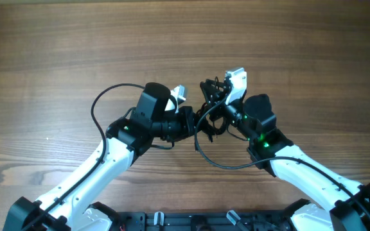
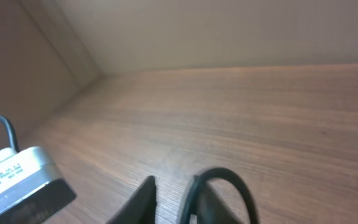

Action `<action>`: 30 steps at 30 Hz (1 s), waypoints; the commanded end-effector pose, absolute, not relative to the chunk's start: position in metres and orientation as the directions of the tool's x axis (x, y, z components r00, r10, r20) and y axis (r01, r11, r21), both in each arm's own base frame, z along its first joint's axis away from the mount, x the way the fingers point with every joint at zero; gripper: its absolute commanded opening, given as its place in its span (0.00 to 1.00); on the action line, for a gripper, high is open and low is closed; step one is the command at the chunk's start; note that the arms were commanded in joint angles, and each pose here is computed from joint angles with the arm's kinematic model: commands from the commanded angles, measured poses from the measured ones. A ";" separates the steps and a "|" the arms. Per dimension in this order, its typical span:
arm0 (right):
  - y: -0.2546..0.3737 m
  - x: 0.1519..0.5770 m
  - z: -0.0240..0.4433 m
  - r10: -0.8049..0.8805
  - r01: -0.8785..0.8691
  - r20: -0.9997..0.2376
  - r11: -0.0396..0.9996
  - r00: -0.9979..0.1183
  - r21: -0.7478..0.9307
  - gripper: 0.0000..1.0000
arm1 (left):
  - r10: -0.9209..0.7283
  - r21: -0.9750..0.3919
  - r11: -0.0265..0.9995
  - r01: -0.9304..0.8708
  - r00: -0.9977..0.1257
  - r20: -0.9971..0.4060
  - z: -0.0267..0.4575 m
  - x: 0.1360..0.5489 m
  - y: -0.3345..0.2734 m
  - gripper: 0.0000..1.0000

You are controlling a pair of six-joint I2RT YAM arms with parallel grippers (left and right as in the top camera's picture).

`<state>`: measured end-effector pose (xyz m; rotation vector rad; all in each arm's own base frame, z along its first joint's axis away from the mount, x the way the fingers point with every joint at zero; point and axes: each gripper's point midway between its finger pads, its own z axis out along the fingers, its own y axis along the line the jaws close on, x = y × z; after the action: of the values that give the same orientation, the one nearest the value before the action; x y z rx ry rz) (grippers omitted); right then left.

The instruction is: Untangle cables

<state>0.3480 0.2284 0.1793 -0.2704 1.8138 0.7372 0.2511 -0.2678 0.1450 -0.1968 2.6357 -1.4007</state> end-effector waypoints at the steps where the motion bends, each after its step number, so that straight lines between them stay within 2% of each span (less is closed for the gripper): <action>1: 0.228 0.352 0.183 0.160 -0.517 -0.923 0.789 -0.349 0.332 0.30 | -0.191 -0.849 0.524 -0.058 -0.980 -0.050 0.152 0.256 -0.264 0.04; 2: 0.228 0.352 0.183 0.134 -0.527 -0.933 0.794 -0.333 0.302 0.29 | -0.199 -0.847 0.527 -0.068 -0.979 -0.045 0.151 0.257 -0.262 0.04; 4: 0.226 0.354 0.183 0.095 -0.529 -0.949 0.811 -0.302 0.249 0.20 | -0.212 -0.838 0.537 -0.096 -0.977 -0.024 0.147 0.257 -0.256 0.04; 7: 0.210 0.364 0.183 0.108 -0.445 -0.954 0.866 -0.280 0.228 0.13 | -0.225 -0.818 0.558 -0.141 -0.974 0.015 0.139 0.254 -0.248 0.04; 10: 0.205 0.366 0.183 0.111 -0.418 -0.955 0.881 -0.274 0.223 0.17 | -0.234 -0.803 0.575 -0.158 -0.972 0.023 0.134 0.253 -0.243 0.04; 11: 0.205 0.366 0.182 0.111 -0.417 -0.954 0.881 -0.278 0.225 0.20 | -0.239 -0.799 0.581 -0.155 -0.971 0.014 0.133 0.254 -0.242 0.04; 12: 0.206 0.366 0.181 0.109 -0.421 -0.953 0.879 -0.284 0.226 0.27 | -0.251 -0.792 0.590 -0.156 -0.968 0.004 0.132 0.256 -0.241 0.04; 14: 0.209 0.363 0.176 0.099 -0.435 -0.948 0.871 -0.304 0.230 0.48 | -0.275 -0.779 0.606 -0.161 -0.961 -0.014 0.129 0.261 -0.237 0.04; 17: 0.210 0.359 0.164 0.106 -0.426 -0.925 0.865 -0.365 0.266 0.71 | -0.292 -0.768 0.618 -0.165 -0.956 -0.030 0.127 0.264 -0.234 0.04; 18: 0.209 0.358 0.161 0.111 -0.416 -0.917 0.865 -0.384 0.279 0.88 | -0.296 -0.767 0.620 -0.167 -0.955 -0.031 0.126 0.265 -0.233 0.04; 19: 0.209 0.356 0.155 0.102 -0.409 -0.909 0.868 -0.404 0.279 1.00 | -0.301 -0.767 0.619 -0.170 -0.953 -0.032 0.126 0.266 -0.232 0.04; 30: 0.201 0.343 0.123 0.041 -0.372 -0.854 0.889 -0.519 0.268 1.00 | -0.338 -0.759 0.625 -0.182 -0.940 -0.053 0.125 0.277 -0.220 0.05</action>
<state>0.3408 0.2029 0.1194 -0.2589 2.0603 0.5309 0.2697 -0.2249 0.1224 -0.4476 2.6815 -1.2324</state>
